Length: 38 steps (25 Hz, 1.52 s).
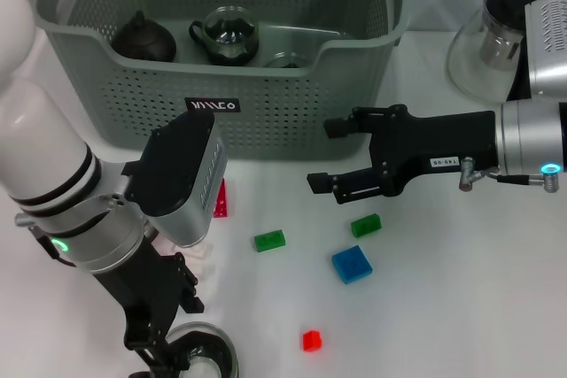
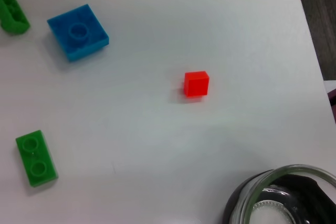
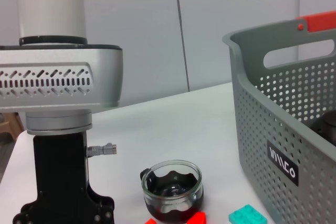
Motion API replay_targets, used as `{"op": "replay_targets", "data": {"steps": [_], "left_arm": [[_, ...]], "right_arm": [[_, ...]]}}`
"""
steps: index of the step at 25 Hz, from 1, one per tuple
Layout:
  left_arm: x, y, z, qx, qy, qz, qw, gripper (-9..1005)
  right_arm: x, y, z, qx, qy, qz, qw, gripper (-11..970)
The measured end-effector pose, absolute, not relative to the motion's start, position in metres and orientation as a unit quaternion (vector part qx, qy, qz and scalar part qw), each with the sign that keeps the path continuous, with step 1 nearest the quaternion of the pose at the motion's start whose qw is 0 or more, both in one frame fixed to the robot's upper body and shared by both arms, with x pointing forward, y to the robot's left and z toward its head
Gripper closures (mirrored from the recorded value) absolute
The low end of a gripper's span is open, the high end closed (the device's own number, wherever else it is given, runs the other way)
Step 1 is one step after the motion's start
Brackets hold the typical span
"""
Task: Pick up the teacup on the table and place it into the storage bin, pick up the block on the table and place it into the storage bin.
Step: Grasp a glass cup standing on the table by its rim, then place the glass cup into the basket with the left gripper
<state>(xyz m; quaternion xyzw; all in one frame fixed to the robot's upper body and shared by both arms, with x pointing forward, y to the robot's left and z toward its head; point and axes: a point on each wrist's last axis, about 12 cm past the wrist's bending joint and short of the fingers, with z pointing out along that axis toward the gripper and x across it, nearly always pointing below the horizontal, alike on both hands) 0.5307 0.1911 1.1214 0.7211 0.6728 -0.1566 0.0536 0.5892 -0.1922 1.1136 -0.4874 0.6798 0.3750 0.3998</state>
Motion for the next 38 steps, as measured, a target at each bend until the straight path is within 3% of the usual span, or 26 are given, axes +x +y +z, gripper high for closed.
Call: {"op": "replay_targets", "data": {"steps": [12, 18, 26, 38], "left_arm": [[0.535, 0.187, 1.121, 0.719, 0.675, -0.153, 0.056, 313], [0.534, 0.184, 1.120, 0.725, 0.670, -0.154, 0.050, 530], [0.531, 0.180, 1.119, 0.732, 0.661, -0.162, 0.045, 920], [0.532, 0.178, 1.120, 0.738, 0.655, -0.158, 0.044, 929]], "right_arm": [[0.590, -0.193, 1.115, -0.482, 0.681, 0.376, 0.404, 14], [0.591, -0.196, 1.116, -0.474, 0.682, 0.377, 0.410, 15], [0.591, -0.197, 1.117, -0.473, 0.682, 0.377, 0.412, 15], [0.592, -0.198, 1.116, -0.470, 0.683, 0.376, 0.414, 14]]}}
